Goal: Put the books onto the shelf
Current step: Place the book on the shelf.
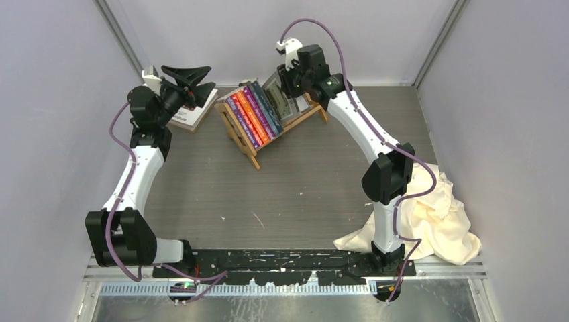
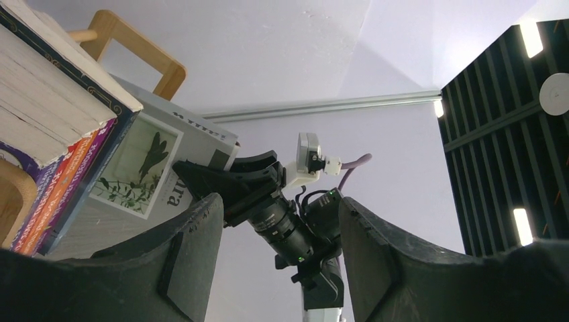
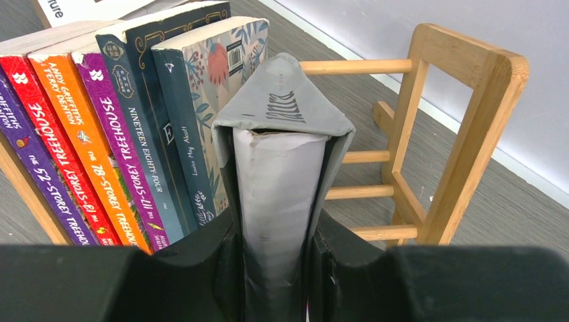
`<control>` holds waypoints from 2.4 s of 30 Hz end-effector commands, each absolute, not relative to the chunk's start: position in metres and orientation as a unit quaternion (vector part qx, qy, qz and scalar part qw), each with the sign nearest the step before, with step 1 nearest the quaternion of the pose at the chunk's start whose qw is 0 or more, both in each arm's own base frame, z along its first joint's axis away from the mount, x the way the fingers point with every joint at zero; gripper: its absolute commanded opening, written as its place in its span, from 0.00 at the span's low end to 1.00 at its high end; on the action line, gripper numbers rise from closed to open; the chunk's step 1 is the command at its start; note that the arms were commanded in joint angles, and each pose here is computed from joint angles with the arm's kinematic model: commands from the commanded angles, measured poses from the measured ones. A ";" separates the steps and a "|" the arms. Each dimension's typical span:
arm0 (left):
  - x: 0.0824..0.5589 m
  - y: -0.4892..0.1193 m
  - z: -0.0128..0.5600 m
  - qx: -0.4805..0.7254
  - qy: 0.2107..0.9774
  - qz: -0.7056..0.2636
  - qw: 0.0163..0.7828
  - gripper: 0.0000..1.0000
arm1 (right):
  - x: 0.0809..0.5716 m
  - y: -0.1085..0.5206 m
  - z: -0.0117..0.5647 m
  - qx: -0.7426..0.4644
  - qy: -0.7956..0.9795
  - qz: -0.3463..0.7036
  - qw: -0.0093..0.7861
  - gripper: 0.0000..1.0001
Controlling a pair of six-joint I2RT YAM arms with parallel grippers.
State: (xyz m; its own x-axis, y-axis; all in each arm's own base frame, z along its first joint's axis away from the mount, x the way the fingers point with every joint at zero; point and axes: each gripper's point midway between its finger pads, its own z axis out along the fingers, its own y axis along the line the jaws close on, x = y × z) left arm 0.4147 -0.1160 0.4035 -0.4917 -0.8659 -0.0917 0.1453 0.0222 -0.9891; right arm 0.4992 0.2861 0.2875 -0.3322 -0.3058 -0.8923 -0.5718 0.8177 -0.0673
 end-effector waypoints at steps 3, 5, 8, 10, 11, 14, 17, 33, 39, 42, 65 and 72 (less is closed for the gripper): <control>0.413 -0.118 0.419 -0.276 0.576 -0.645 0.420 0.64 | 0.504 0.294 0.320 -0.271 0.778 0.130 0.552 0.37; 0.413 -0.118 0.418 -0.275 0.576 -0.646 0.419 0.64 | 0.505 0.295 0.316 -0.272 0.779 0.130 0.550 0.38; 0.415 -0.119 0.416 -0.276 0.577 -0.646 0.417 0.64 | 0.506 0.298 0.311 -0.272 0.781 0.132 0.547 0.39; 0.416 -0.119 0.415 -0.276 0.577 -0.646 0.416 0.64 | 0.505 0.300 0.309 -0.274 0.782 0.133 0.545 0.40; 0.417 -0.119 0.415 -0.276 0.577 -0.647 0.416 0.64 | 0.505 0.302 0.306 -0.275 0.782 0.133 0.543 0.40; 0.418 -0.119 0.413 -0.276 0.577 -0.647 0.415 0.64 | 0.504 0.305 0.299 -0.278 0.786 0.133 0.537 0.42; 0.419 -0.119 0.412 -0.277 0.576 -0.648 0.414 0.64 | 0.502 0.307 0.294 -0.279 0.787 0.133 0.534 0.43; 0.421 -0.120 0.404 -0.280 0.579 -0.649 0.407 0.64 | 0.493 0.300 0.274 -0.273 0.798 0.125 0.522 0.67; 0.419 -0.120 0.409 -0.278 0.577 -0.650 0.409 0.64 | 0.492 0.297 0.284 -0.269 0.794 0.123 0.532 0.69; 0.418 -0.120 0.410 -0.279 0.576 -0.651 0.409 0.64 | 0.492 0.297 0.291 -0.268 0.789 0.124 0.539 0.70; 0.411 -0.117 0.405 -0.290 0.581 -0.638 0.414 0.64 | 0.483 0.292 0.335 -0.257 0.768 0.133 0.571 0.74; 0.407 -0.116 0.403 -0.293 0.585 -0.632 0.415 0.64 | 0.479 0.290 0.344 -0.252 0.765 0.138 0.576 0.74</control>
State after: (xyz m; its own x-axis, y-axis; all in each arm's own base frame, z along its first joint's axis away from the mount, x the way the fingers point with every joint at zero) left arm 0.4221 -0.1157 0.3807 -0.4960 -0.8666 -0.0543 0.1007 0.0047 -0.9949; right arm 0.4871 0.2931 0.2792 -0.3168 -0.3072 -0.8974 -0.5636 0.8219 -0.0824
